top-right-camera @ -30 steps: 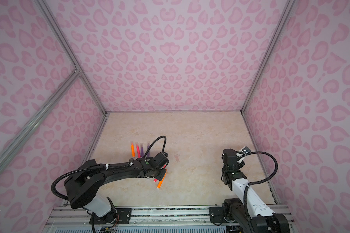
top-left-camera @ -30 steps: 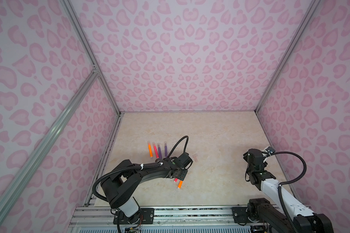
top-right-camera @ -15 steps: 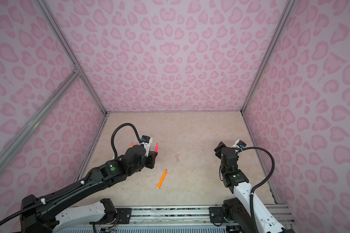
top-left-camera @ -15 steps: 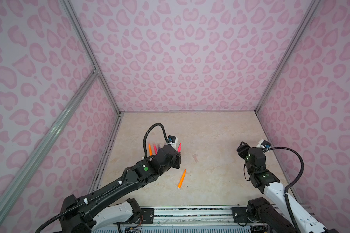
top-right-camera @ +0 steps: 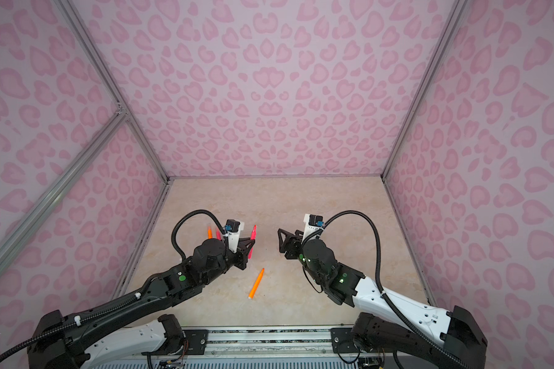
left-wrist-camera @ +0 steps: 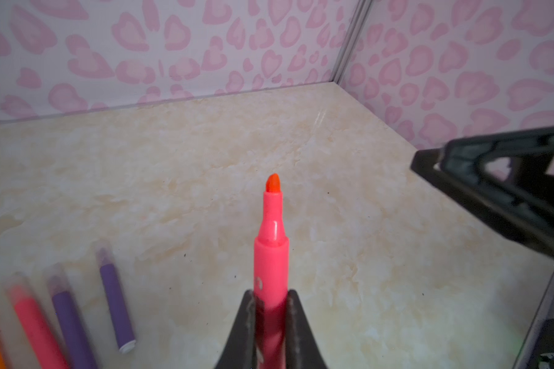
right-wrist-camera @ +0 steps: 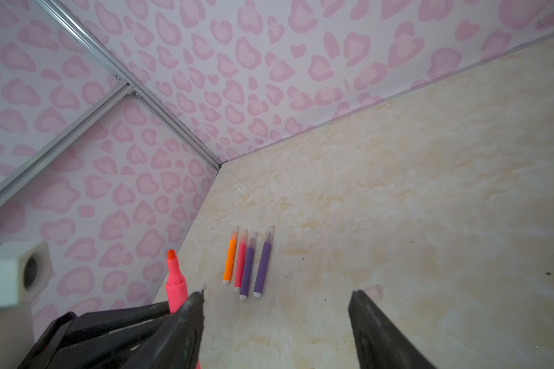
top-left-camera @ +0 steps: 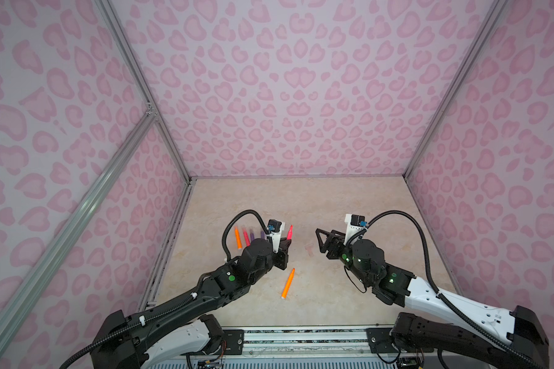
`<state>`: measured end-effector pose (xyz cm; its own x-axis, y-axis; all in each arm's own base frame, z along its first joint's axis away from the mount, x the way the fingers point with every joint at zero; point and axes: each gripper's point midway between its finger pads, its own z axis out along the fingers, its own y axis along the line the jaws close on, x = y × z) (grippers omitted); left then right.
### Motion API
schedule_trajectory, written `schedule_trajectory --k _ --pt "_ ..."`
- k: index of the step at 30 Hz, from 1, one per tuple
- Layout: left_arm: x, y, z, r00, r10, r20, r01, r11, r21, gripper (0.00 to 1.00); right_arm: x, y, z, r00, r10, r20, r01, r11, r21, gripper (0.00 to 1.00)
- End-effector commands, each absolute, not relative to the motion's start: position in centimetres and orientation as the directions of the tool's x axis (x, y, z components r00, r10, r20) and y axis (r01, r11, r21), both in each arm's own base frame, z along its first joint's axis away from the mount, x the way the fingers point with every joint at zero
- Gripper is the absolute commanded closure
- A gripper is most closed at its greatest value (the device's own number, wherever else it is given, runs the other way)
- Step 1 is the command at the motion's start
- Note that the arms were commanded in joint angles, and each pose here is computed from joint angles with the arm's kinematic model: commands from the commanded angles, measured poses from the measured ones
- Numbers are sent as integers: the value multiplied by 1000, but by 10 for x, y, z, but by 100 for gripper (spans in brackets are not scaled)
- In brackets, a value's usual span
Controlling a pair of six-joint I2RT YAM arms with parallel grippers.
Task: Insert the pens into the pen caps
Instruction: 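Bring the right gripper to the pink highlighter tip while the left gripper holds it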
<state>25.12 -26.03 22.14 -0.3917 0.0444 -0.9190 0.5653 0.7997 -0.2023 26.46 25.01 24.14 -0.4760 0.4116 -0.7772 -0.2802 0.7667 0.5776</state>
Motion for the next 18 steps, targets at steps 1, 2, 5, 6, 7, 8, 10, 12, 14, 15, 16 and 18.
schedule_trajectory --k 1,2,5,6,7,8,10,12,14,15,16,18 --pt "240 -285 245 -302 35 -953 695 692 -195 97 259 282 250 -502 405 -764 -345 716 607 29" --pt "239 -286 244 -305 36 -952 699 687 -198 97 258 289 249 -513 393 -763 -356 711 606 30" --pt "238 -290 242 -306 45 -951 709 678 -196 97 253 312 246 -545 355 -759 -392 692 605 33" --pt "240 -290 240 -309 54 -950 704 684 -190 97 253 315 245 -547 348 -762 -394 696 601 34" --pt "242 -289 238 -312 61 -948 699 691 -185 97 252 318 247 -546 347 -763 -396 695 600 34" --pt "243 -289 236 -315 64 -947 692 698 -183 97 252 318 248 -544 345 -765 -396 698 597 34" --pt "244 -289 233 -318 69 -945 688 703 -180 97 253 318 252 -534 347 -771 -396 702 591 34" --pt "243 -292 233 -322 67 -944 698 690 -190 97 253 317 250 -532 349 -772 -391 707 589 34" --pt "240 -295 236 -321 64 -945 713 673 -196 97 254 317 246 -537 358 -764 -381 706 598 37" --pt "238 -296 236 -317 66 -946 721 665 -195 97 254 318 243 -542 363 -758 -377 701 606 39" --pt "236 -297 237 -311 66 -948 730 656 -194 97 254 318 241 -548 372 -750 -370 696 615 41" --pt "234 -295 239 -302 60 -952 735 651 -192 97 255 321 240 -557 384 -737 -360 688 630 45"
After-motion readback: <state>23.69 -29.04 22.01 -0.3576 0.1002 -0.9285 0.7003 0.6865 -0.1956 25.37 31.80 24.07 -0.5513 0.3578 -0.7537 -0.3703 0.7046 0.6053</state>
